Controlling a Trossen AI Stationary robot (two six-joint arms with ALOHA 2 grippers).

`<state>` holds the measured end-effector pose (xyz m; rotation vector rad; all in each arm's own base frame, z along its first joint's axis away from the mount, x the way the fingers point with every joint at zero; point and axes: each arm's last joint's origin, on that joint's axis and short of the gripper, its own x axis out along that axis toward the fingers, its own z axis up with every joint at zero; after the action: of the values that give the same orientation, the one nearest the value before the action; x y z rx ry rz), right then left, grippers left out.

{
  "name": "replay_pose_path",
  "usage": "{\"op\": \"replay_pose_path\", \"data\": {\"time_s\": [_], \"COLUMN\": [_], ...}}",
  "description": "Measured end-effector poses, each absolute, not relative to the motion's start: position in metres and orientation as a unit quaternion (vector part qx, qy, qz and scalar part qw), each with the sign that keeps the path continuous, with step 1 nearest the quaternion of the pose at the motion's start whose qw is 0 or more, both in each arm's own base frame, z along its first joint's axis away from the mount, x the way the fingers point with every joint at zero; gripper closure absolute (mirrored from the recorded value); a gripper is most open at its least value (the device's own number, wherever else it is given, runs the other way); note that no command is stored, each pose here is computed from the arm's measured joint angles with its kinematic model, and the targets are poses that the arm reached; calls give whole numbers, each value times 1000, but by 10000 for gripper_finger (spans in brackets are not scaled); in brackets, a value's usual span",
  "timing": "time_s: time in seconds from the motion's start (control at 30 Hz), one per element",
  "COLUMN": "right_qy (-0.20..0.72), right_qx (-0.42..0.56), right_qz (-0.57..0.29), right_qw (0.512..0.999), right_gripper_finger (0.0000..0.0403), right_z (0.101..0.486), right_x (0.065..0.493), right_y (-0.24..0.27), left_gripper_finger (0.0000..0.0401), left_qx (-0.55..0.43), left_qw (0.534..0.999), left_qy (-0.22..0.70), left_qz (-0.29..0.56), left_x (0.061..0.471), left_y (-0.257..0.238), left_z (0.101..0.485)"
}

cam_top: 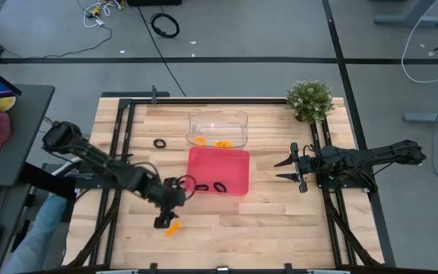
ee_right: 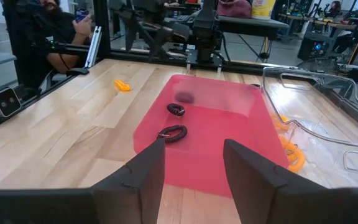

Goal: Sort spring keychains
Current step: Put the orange spring keychain into the transparent bin

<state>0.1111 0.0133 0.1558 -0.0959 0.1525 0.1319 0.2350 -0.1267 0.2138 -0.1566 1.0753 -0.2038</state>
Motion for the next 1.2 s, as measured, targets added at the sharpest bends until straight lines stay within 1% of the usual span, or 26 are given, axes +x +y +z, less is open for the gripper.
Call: {"op": "replay_pose_path", "data": {"time_s": [0.27,0.47,0.53,0.77,0.93,1.0,1.2], "right_qy": [76,76,76,76,76,76,76], "right_qx": [-48,-48,-48,-48,-48,-48,-48], "right_qz": [66,66,66,66,66,66,66], "right_qw": [994,994,994,994,994,994,994], "right_gripper_finger": [237,237,237,237,237,237,237], "right_z": [156,156,156,156,156,156,156], "right_x": [111,111,111,111,111,111,111], "right_y": [13,13,13,13,13,13,13], "left_gripper_finger": [165,165,165,165,165,165,165], "left_qx": [-83,-93,-94,-79,-90,-94,-107], "left_qw": [858,869,870,833,832,835,824], "left_qy": [503,484,483,547,547,541,554], "left_qz": [-65,-43,-27,-3,34,38,48], "left_x": [204,186,184,195,207,212,220], "left_y": [-169,-188,-192,-198,-193,-194,-195], "left_z": [213,213,208,170,158,154,138]}}
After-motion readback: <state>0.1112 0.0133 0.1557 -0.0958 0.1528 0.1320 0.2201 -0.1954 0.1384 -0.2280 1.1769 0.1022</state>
